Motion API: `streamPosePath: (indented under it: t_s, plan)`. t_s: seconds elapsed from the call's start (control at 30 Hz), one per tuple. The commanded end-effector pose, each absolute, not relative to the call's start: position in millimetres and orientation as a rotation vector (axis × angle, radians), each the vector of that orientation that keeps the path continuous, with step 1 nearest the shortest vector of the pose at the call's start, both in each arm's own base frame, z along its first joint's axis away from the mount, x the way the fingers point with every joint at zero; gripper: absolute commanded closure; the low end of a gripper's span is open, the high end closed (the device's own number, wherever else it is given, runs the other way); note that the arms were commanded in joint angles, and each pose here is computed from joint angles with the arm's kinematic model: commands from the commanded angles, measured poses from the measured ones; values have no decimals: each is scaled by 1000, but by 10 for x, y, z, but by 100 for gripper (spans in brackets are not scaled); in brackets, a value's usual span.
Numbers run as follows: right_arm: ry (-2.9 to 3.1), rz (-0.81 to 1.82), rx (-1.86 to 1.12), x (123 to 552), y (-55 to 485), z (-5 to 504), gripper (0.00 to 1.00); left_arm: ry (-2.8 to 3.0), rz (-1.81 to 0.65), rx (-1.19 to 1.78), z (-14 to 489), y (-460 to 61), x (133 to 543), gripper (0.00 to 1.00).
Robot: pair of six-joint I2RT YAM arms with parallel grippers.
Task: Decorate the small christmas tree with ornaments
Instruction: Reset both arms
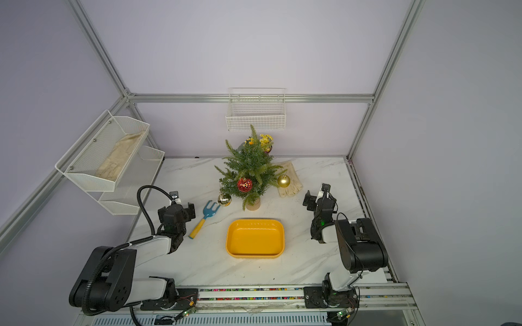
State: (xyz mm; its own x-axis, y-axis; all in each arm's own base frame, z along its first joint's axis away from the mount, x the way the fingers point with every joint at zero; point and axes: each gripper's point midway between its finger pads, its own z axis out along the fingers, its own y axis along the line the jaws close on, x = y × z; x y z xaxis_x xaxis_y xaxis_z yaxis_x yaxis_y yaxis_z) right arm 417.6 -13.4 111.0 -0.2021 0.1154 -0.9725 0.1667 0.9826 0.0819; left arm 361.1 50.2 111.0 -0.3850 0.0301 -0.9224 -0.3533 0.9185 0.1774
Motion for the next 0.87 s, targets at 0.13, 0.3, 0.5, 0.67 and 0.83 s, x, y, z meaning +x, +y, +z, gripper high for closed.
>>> streamPosePath:
  t_s: [0.13, 0.3, 0.5, 0.67, 0.83]
  plan:
    - [1645, 1, 107, 4370, -10, 1300, 3, 1785, 181, -172, 1244, 421, 3897, 0]
    - [1650, -11, 124, 4391, -38, 1293, 3, 1806, 170, -125, 1131, 364, 4008, 0]
    - [1655, -12, 124, 4389, -38, 1286, 3, 1820, 165, -94, 1124, 333, 4025, 0]
    - [1656, -13, 122, 4401, -38, 1284, 3, 1818, 165, -93, 1129, 329, 4026, 0]
    - [1636, -9, 122, 4361, -37, 1321, 3, 1820, 165, -93, 1125, 333, 4024, 0]
